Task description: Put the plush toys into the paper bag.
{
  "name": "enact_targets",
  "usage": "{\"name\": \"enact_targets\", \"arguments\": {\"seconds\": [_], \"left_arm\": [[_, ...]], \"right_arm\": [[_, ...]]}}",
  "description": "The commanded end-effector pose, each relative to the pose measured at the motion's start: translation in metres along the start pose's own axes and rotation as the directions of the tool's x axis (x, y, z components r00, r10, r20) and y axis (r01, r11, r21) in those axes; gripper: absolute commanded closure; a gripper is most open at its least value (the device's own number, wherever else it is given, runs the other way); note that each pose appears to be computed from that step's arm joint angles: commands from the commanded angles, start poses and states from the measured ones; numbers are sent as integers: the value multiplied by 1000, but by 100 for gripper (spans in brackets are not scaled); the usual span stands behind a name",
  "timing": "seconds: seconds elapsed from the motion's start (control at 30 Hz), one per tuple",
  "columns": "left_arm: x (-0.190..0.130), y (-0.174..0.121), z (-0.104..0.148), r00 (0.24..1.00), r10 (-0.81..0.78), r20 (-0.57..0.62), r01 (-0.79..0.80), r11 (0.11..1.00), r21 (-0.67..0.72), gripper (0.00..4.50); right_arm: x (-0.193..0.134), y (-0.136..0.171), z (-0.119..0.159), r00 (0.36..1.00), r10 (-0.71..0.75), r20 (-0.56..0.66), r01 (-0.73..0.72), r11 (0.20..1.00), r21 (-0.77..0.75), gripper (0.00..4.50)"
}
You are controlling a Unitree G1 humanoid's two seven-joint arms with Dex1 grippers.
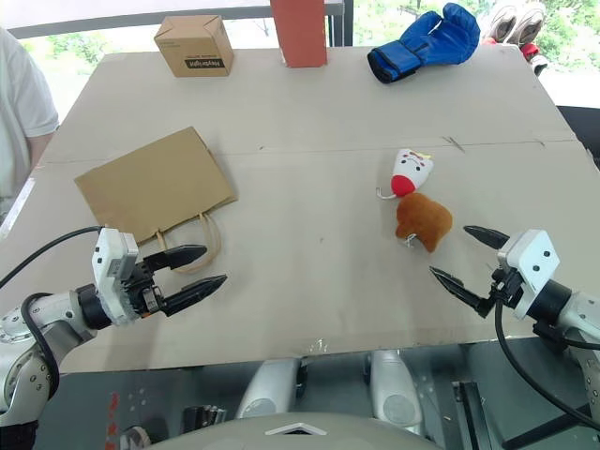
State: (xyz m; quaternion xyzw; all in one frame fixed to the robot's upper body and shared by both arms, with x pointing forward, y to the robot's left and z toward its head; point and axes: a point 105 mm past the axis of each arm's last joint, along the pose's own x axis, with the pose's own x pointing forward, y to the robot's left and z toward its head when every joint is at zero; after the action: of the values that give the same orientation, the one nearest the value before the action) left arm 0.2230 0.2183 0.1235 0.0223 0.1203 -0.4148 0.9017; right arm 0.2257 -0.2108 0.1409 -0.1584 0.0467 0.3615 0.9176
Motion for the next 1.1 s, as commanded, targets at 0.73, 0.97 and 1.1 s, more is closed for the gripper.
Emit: {"name": "enact_targets", "arguments": {"seconds": [0.73, 0.97, 1.1], "left_arm": [[-77, 72, -6, 952, 251, -175, -143, 871, 470, 4], [-58, 79, -6, 954, 249, -168, -112, 814, 570, 4], [-43, 77, 0, 967, 217, -129, -96, 790, 606, 55]], "right_arm": [[55, 50, 25, 966, 201, 166, -193, 979, -60, 0], [54, 51, 24, 970, 182, 162, -173, 983, -67, 0], [53, 52, 22, 972, 168, 162, -159, 985, -68, 0]]}}
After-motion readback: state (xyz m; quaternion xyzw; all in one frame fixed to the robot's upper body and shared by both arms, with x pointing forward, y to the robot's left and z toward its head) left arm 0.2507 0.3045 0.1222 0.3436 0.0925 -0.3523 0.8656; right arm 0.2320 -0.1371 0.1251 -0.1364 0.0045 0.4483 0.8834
